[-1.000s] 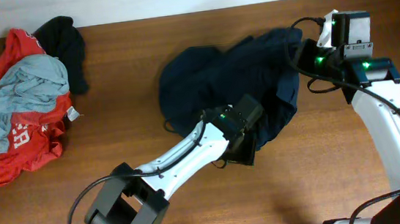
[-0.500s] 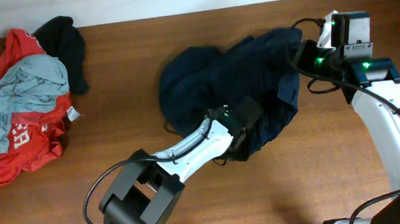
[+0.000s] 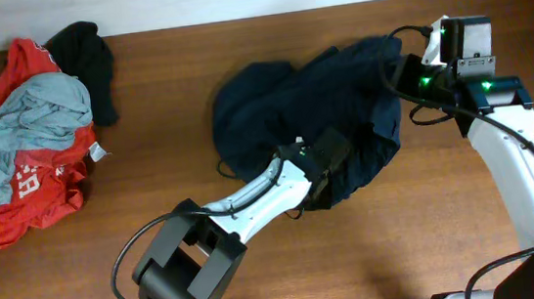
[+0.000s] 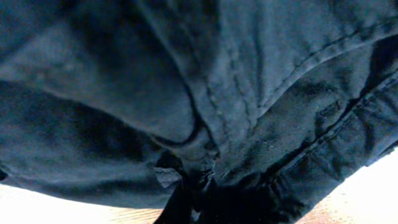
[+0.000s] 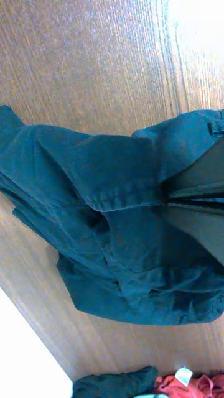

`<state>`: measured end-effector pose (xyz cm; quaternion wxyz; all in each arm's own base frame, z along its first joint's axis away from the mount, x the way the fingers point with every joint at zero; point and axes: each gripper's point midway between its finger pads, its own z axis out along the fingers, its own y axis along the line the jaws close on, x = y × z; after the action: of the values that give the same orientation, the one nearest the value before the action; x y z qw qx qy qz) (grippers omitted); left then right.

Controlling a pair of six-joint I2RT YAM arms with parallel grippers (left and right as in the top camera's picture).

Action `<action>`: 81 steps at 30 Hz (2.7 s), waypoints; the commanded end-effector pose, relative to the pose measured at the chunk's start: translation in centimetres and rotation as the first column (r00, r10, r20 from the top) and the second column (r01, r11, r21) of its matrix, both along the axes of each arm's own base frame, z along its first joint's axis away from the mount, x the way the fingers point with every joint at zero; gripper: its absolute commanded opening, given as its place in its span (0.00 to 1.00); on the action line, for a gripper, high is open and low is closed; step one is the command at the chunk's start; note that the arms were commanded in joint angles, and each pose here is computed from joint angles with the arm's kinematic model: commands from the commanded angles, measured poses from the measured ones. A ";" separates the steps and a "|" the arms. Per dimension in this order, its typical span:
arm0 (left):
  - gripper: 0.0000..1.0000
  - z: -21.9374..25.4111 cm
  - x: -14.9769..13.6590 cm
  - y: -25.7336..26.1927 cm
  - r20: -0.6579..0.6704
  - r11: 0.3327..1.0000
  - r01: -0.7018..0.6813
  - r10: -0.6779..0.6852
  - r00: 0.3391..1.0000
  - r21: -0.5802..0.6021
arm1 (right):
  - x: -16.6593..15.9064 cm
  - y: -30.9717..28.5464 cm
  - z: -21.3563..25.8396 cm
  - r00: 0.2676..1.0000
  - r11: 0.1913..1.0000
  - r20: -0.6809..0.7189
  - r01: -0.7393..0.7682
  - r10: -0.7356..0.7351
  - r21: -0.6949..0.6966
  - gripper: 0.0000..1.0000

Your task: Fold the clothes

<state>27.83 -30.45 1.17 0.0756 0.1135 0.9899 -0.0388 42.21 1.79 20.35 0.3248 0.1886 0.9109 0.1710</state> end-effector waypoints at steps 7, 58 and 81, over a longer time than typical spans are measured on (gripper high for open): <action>0.01 2.9 1.0 1.9 -0.024 0.999 0.027 -0.026 0.999 0.046 | 0.0 -1.2 -0.1 1.000 1.000 0.002 0.003 -0.003 0.002 0.04; 0.01 35.2 12.7 18.6 0.607 0.970 -0.219 0.237 0.759 -0.104 | -6.1 -2.2 4.3 0.986 0.989 -0.097 -0.133 0.138 0.061 0.04; 0.01 35.9 12.8 16.0 0.629 0.982 -0.130 0.187 0.755 -0.137 | -2.4 3.4 1.5 0.965 0.966 -0.056 -0.254 0.257 0.049 0.47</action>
<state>40.63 -13.54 36.15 0.4014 0.0182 0.9154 -0.0247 39.11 3.30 23.64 0.2942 0.0886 0.9264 0.2176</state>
